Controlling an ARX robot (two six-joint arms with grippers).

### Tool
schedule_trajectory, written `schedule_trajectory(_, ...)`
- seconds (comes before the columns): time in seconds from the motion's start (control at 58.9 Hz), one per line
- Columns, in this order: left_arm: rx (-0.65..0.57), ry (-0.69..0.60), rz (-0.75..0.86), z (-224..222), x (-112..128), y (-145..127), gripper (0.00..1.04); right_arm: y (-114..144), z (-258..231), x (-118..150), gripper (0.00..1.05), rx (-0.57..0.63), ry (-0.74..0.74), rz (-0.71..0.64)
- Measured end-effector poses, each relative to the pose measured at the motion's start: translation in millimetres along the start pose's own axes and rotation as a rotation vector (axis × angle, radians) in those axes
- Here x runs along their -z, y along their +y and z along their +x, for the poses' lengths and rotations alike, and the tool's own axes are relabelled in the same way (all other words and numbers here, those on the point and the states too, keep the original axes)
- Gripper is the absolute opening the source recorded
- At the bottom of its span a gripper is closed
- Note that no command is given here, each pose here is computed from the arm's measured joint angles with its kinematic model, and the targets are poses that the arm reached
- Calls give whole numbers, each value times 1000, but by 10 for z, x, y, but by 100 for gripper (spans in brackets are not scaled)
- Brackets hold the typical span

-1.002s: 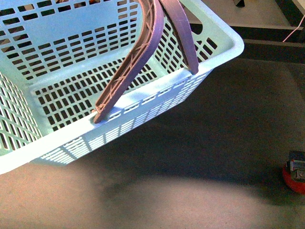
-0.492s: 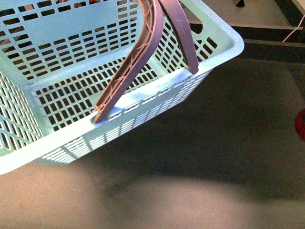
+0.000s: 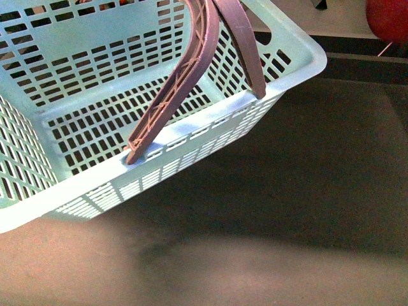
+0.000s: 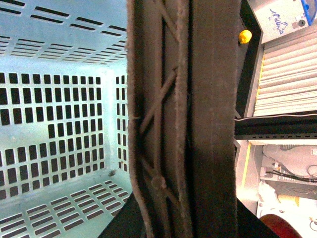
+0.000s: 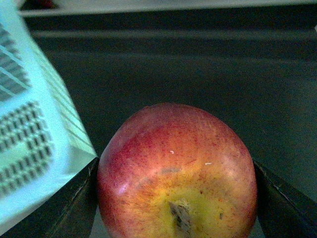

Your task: Pick apple with right arm and hold basket with left

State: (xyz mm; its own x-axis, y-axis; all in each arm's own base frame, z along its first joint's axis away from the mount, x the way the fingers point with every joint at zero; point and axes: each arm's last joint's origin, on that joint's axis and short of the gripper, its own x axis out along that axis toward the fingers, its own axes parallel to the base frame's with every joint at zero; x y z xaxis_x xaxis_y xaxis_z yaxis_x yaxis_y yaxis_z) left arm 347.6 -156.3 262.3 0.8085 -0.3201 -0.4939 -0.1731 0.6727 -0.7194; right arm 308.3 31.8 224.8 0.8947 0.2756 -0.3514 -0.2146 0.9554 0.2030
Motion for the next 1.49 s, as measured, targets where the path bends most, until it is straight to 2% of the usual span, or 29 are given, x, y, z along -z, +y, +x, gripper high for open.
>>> schedule_trajectory(0.119, -1, -1, 0, 1, -1, 2, 16, 383, 36, -152, 76, -96, -46, 6)
schedule_trajectory(0.306, -1, 0, 0, 1, 0, 1, 16, 868, 144, -80, 76, -218, -17, 13)
schedule_trajectory(0.458, -1, -1, 0, 1, -1, 2, 16, 1095, 293, 128, 76, -267, 54, 13)
schedule_trajectory(0.56, -1, -1, 0, 1, -1, 2, 16, 1153, 367, 246, 76, -275, 95, 18)
schedule_trajectory(0.628, -1, -1, 14, 2, 0, 3, 16, 1159, 399, 291, 84, -271, 112, 26)
schedule_trajectory(0.73, -4, -6, 19, 1, -5, 4, 16, 1152, 412, 300, 97, -258, 113, 44)
schedule_trajectory(0.917, 0, 0, 17, 1, -3, 3, 16, 1112, 392, 253, 96, -249, 98, 58)
schedule_trajectory(1.002, -9, -3, 19, 9, 0, 14, 16, 1016, 343, 161, 96, -213, 61, 66)
schedule_trajectory(1.172, -5, -1, 12, 9, -2, 11, 16, 598, 88, -33, 96, -57, -47, 88)
schedule_trajectory(1.256, -3, 3, 12, 9, 1, 8, 16, 410, -25, -42, 96, 12, -73, 89)
schedule_trajectory(1.358, -3, 3, 11, 8, 4, 7, 16, 89, -228, 67, 96, 142, -84, 90)
schedule_trajectory(1.494, -5, 1, 11, 8, 3, 7, 16, -73, -365, 259, 96, 222, -79, 71)
